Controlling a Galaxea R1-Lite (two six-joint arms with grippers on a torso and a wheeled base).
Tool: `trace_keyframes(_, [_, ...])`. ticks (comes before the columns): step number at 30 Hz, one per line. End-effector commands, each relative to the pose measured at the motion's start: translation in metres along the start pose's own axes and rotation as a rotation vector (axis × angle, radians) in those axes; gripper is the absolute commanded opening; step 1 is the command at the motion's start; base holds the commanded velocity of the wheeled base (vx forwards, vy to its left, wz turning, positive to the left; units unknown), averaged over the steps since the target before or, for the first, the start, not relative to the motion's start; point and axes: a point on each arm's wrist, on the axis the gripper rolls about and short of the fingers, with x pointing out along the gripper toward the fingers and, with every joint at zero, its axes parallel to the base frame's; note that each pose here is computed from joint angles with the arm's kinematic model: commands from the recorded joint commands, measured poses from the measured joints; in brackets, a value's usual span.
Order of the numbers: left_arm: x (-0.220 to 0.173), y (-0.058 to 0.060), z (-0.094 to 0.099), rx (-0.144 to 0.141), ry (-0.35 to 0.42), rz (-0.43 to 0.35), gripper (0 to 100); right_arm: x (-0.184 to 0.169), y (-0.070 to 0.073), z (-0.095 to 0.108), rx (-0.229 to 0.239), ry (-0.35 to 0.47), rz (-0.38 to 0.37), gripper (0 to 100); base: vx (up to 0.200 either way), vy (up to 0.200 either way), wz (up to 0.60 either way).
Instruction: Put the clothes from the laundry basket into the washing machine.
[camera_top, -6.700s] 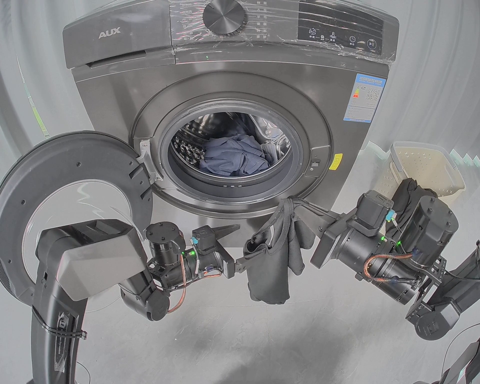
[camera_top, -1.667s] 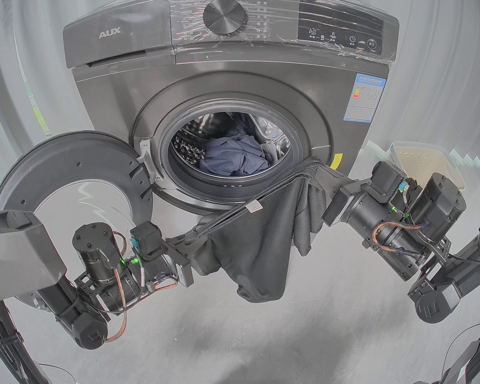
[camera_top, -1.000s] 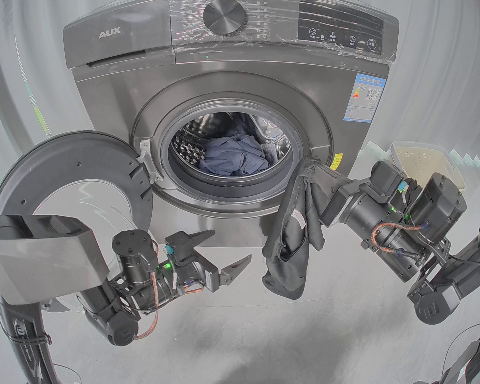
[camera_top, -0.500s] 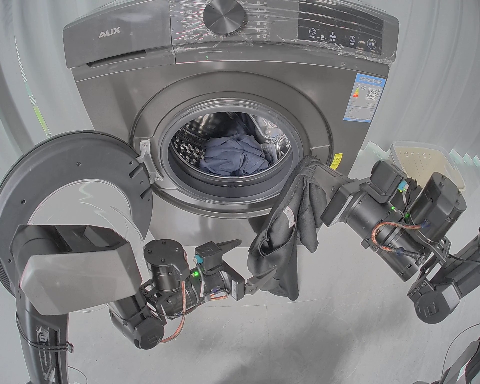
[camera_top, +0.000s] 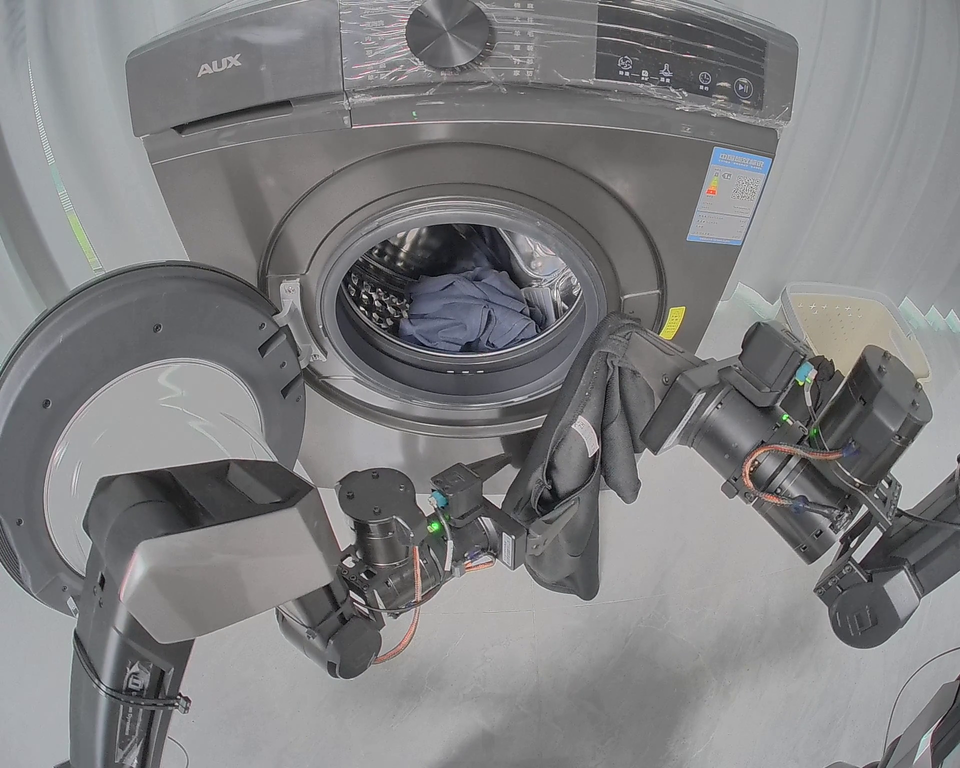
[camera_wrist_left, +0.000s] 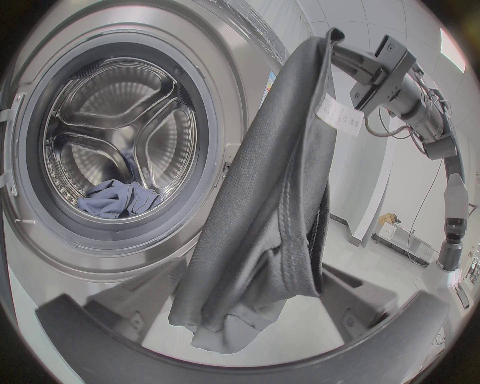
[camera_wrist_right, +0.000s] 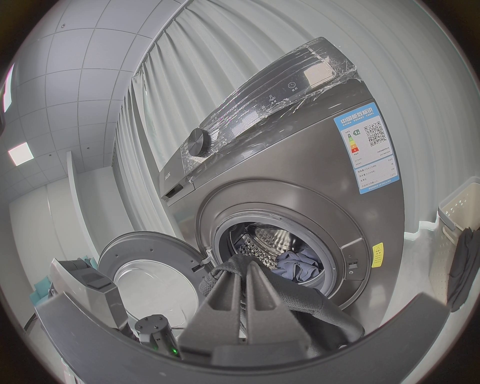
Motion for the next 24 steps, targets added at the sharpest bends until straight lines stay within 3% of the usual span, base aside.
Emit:
trace_keyframes(1, [0.007, -0.006, -0.011, -0.006, 0.007, -0.013, 0, 0.0, -0.001, 0.0, 0.0, 0.0, -0.001, 0, 0.0, 0.0, 0.0])
trace_keyframes(7, [0.014, -0.006, 0.002, 0.003, -0.046, 0.021, 0, 0.0, 0.0, 0.0, 0.0, 0.0, 0.0, 0, 0.0, 0.0, 0.0])
trace_keyframes(12, [0.005, -0.006, 0.029, 0.011, -0.086, 0.037, 0, -0.001, -0.002, 0.0, -0.002, 0.0, -0.006, 0, 0.0, 0.0, 0.0])
trace_keyframes(18, [-0.045, -0.006, 0.071, 0.02, -0.078, 0.062, 0, -0.002, -0.003, 0.0, -0.003, 0.006, -0.011, 0, 0.0, 0.0, 0.0])
trace_keyframes(24, [-0.106, 0.014, 0.089, 0.025, -0.031, 0.155, 0, 0.0, -0.009, 0.002, -0.007, -0.006, -0.032, 0, 0.0, 0.0, 0.0])
